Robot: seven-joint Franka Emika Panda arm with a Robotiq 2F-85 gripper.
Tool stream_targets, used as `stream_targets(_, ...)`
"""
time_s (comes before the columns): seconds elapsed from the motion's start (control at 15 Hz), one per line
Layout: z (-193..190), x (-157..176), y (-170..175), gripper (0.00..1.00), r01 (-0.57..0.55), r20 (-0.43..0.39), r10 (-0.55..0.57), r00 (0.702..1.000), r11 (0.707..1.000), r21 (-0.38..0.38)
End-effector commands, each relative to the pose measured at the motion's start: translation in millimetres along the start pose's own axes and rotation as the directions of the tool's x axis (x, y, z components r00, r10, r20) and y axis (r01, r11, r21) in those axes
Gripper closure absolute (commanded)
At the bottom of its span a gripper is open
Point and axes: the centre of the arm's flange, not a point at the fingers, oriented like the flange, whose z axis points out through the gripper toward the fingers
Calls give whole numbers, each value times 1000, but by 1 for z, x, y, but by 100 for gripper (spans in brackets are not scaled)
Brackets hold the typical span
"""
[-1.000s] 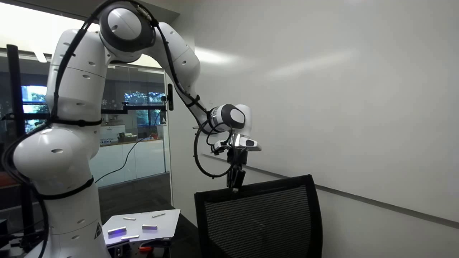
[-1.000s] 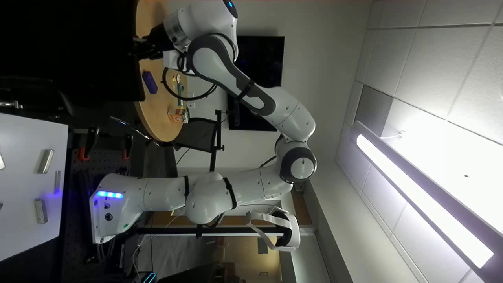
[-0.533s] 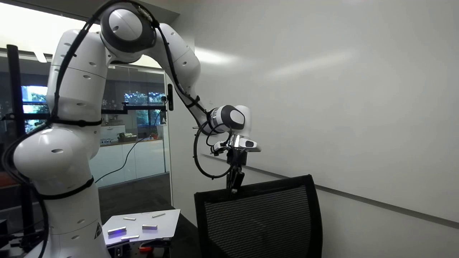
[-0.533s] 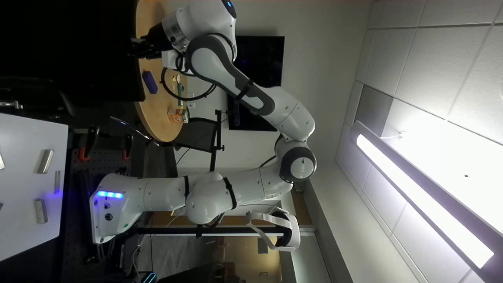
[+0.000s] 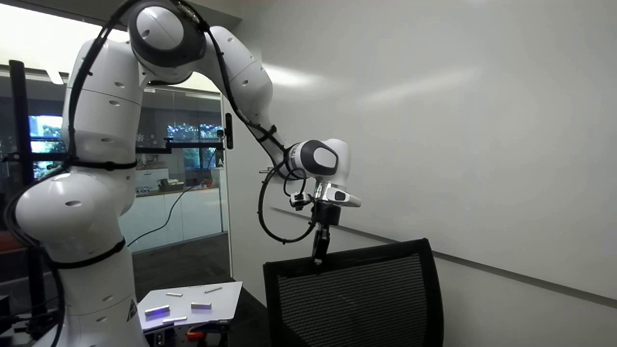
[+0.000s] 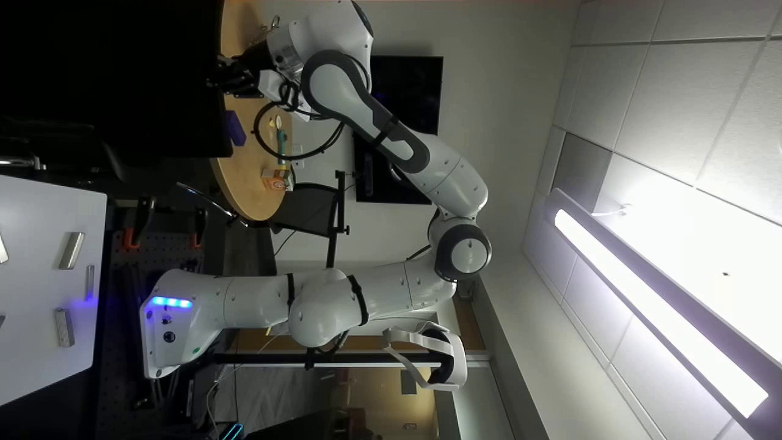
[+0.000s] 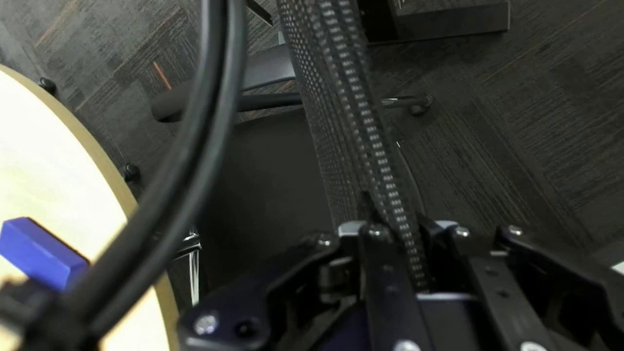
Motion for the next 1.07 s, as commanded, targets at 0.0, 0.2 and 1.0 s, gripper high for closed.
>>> stream_targets(0.0, 1, 28, 86, 98, -170, 64, 167, 984, 984, 49)
stream_targets(0.2, 14, 38, 142, 98, -268, 94, 262, 960, 961, 60)
stream_targets(1.0, 34, 42, 184, 98, -190, 100, 188, 977, 982, 8)
